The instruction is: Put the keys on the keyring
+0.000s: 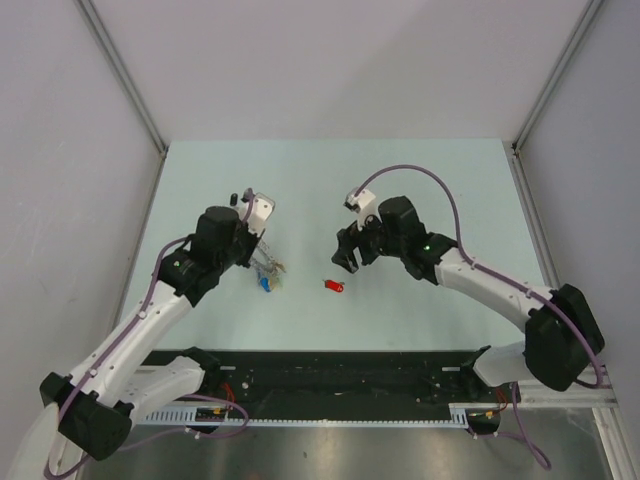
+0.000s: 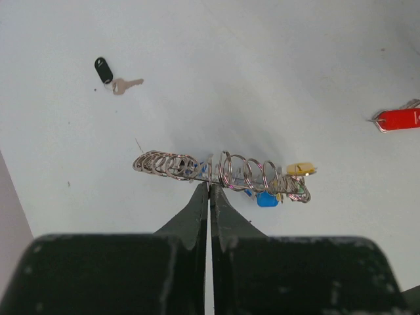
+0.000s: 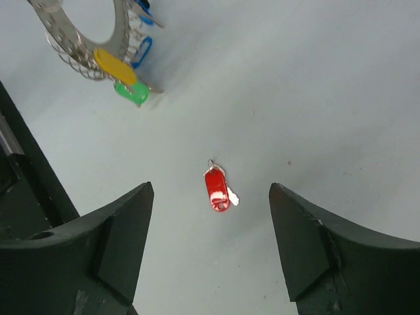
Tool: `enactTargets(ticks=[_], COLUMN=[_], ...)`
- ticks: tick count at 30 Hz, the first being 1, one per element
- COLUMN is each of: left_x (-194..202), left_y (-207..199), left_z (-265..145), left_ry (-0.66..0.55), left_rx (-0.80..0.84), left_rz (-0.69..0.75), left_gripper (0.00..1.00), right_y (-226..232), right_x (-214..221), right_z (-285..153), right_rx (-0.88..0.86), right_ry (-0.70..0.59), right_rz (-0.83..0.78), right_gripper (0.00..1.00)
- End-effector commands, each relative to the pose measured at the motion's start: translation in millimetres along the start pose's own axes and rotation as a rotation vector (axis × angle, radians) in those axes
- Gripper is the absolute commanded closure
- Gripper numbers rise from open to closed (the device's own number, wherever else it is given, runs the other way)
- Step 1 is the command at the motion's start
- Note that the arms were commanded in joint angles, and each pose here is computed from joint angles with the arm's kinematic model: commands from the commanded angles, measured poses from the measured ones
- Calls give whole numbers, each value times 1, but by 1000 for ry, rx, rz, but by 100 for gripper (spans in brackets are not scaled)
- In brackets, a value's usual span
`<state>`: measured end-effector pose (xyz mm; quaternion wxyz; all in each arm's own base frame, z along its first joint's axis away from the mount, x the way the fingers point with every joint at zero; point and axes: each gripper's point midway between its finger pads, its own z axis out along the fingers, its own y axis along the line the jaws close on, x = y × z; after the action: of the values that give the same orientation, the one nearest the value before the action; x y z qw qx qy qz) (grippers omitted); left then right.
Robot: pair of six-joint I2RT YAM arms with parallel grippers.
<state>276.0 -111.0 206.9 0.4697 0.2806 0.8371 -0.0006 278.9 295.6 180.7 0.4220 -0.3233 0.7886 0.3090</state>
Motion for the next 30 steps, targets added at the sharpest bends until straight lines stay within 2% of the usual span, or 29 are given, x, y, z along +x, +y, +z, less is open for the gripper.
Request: enactTargets(ticks=[1, 9, 14, 25, 30], left_x=[-7, -7, -7, -6, -7], left_y=[10, 14, 15, 14, 14], left_z=[3, 5, 5, 8, 8], left_ry=[-47, -62, -67, -65, -66], left_rx=[-37, -55, -52, -39, -34], left_rz=[-65, -80, -88, -99, -100], left_gripper=[100, 100, 100, 100, 100], right_y=[-10, -2, 3, 1, 1], right_x=[21, 77, 91, 115, 116], right_z=[22, 68, 88, 105, 106], right_rx=[42, 19, 5, 23, 26], right_ry=[59, 198, 206, 246, 247], right_rz=[-27, -75, -104, -151, -162], right_gripper=[26, 48, 59, 73, 76])
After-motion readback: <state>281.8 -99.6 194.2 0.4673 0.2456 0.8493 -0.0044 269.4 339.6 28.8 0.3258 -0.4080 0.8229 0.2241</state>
